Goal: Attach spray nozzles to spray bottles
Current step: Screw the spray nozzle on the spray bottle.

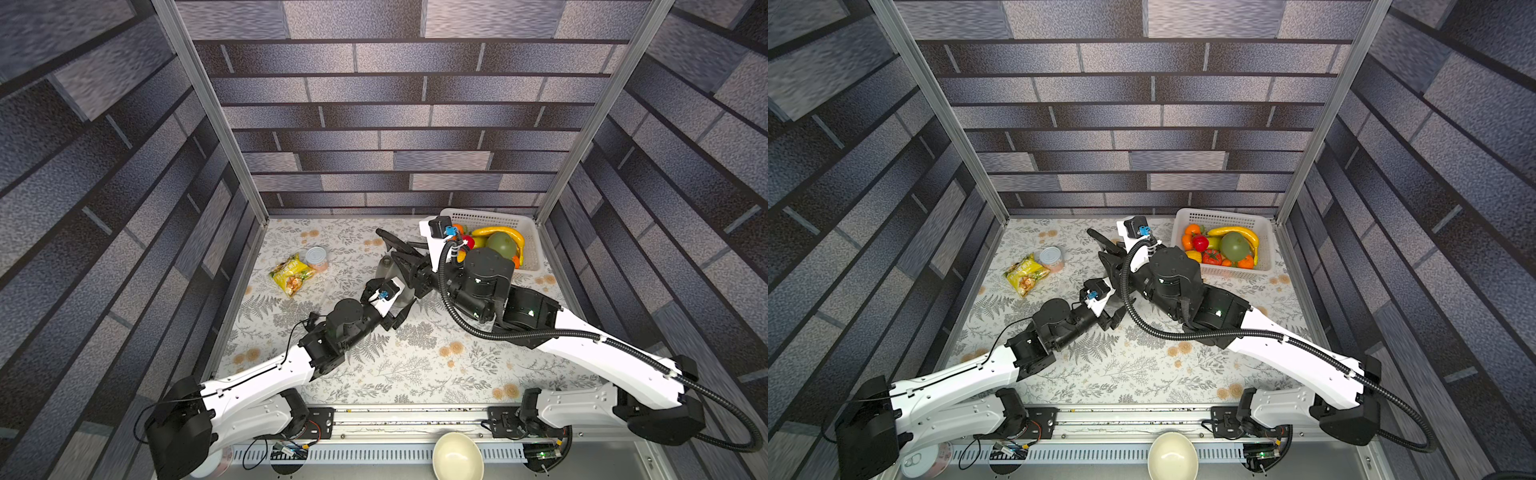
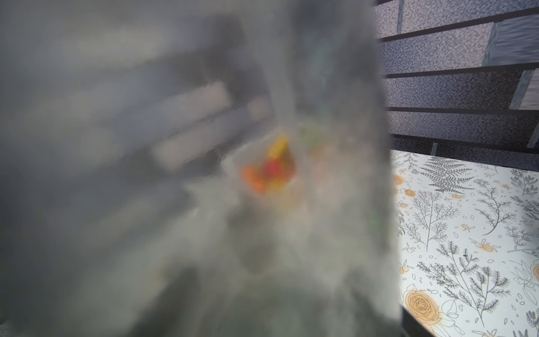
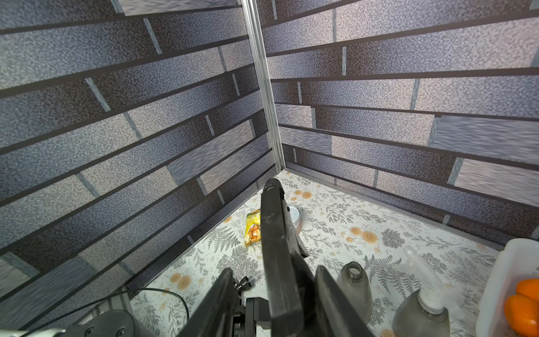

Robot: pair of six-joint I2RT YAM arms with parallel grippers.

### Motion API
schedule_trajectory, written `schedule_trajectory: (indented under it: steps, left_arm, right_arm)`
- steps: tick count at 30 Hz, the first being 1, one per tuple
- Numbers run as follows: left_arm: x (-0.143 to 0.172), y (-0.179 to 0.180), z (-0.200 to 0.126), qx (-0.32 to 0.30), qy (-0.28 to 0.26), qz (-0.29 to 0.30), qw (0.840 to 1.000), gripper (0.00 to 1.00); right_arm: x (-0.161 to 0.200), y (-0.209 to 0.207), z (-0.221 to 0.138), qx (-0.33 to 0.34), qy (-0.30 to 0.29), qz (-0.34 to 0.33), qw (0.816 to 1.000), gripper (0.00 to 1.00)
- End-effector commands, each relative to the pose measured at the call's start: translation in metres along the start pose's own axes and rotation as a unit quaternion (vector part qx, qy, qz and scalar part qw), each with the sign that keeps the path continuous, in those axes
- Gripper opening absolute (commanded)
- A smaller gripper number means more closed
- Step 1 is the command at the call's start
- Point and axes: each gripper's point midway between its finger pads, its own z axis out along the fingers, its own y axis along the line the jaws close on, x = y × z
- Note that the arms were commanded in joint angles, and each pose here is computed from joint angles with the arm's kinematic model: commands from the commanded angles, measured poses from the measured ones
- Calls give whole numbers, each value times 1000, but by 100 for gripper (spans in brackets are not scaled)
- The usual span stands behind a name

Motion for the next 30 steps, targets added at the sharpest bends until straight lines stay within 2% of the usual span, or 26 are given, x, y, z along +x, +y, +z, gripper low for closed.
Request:
schedule_trajectory:
  steps: [1, 8, 12, 16, 24, 30]
  left_arm:
    - [-38, 8, -6, -10, -62, 5, 998, 74]
    - [-36, 7, -3, -8, -61, 6, 998, 74]
    - [-36, 7, -3, -7, -59, 7, 998, 74]
    - [-34, 5, -3, -4, -57, 6, 998, 74]
    - [-35, 1, -4, 8, -59, 2, 998, 75]
    - [-33, 0, -4, 10, -56, 1, 998, 75]
  right_arm:
    - [15, -5, -5, 9, 56, -35, 998, 52]
    - [12, -16, -12, 43, 83, -55, 994, 55]
    - [6, -19, -15, 54, 97, -74, 991, 65]
    - [7, -14, -9, 44, 136, -97, 985, 67]
    - [5, -8, -2, -12, 177, -87, 980, 64]
    - [4, -9, 7, -24, 185, -80, 979, 54]
